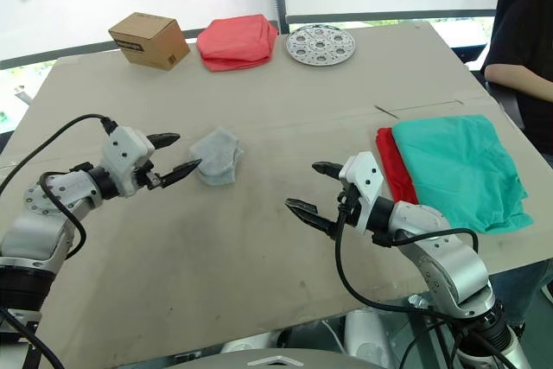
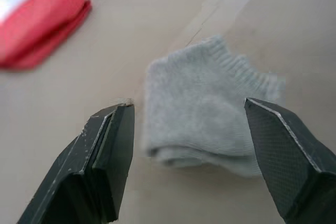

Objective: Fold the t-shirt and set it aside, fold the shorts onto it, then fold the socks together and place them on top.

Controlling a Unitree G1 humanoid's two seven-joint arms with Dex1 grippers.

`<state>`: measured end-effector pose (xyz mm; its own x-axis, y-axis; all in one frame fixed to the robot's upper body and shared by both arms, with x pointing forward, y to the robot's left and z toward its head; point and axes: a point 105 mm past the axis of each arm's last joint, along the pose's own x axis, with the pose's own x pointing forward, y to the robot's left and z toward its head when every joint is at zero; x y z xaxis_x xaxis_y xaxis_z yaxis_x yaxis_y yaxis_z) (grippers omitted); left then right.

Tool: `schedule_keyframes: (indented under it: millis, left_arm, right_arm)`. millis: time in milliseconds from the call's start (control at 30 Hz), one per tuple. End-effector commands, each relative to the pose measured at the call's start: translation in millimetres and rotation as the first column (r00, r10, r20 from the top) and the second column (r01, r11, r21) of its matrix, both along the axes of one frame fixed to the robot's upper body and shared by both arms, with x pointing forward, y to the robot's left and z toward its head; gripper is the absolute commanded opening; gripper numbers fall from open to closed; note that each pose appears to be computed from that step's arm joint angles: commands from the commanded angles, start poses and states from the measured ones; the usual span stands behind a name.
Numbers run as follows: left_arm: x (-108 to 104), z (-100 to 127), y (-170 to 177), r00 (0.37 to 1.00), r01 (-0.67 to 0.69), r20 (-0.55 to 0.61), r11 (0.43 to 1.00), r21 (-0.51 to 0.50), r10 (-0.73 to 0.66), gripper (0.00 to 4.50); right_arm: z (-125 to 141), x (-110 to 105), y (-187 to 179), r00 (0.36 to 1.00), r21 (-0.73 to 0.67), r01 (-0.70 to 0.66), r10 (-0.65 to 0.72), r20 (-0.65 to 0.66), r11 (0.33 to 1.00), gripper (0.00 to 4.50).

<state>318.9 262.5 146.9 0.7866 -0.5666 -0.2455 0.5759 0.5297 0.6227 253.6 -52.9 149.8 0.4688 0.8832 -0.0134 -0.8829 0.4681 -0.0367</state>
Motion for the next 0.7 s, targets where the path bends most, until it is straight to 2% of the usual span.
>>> schedule_keyframes:
  millis: [33, 133, 233, 433, 600, 700]
  left_arm:
    - [-4.7, 1.5, 19.0, 0.993, 0.072, 0.08, 0.977, 0.199, -0.09, 4.46]
    - [-1.0, -1.6, 16.6, 0.97, 0.096, 0.179, 0.935, 0.342, -0.165, 4.46]
    - [4.8, -5.5, 10.6, 0.943, 0.095, 0.252, 0.902, 0.421, -0.216, 4.46]
    - [17.5, -9.7, -3.9, 0.914, 0.079, 0.333, 0.907, 0.413, -0.231, 4.46]
    - [27.9, -19.1, -13.8, 0.918, 0.066, 0.335, 0.912, 0.404, -0.215, 4.46]
    - [37.5, -27.3, -14.8, 0.928, 0.028, 0.322, 0.897, 0.442, -0.188, 3.73]
  right_arm:
    - [11.0, -1.5, -1.7, 0.998, 0.007, -0.001, 0.0, 0.058, 1.0, 4.5]
    - [10.6, -1.4, -2.4, 0.998, 0.005, 0.004, -0.005, 0.059, 1.0, 4.5]
    - [10.9, -1.1, -1.7, 0.998, 0.006, 0.009, -0.009, 0.062, 1.0, 4.5]
    - [11.3, -0.7, -1.9, 0.998, 0.003, 0.018, -0.018, 0.067, 1.0, 4.5]
    - [11.5, -0.5, -2.3, 0.997, -0.003, 0.025, -0.025, 0.072, 1.0, 4.5]
    - [11.9, -0.1, -1.7, 0.997, -0.003, 0.027, -0.027, 0.075, 1.0, 4.5]
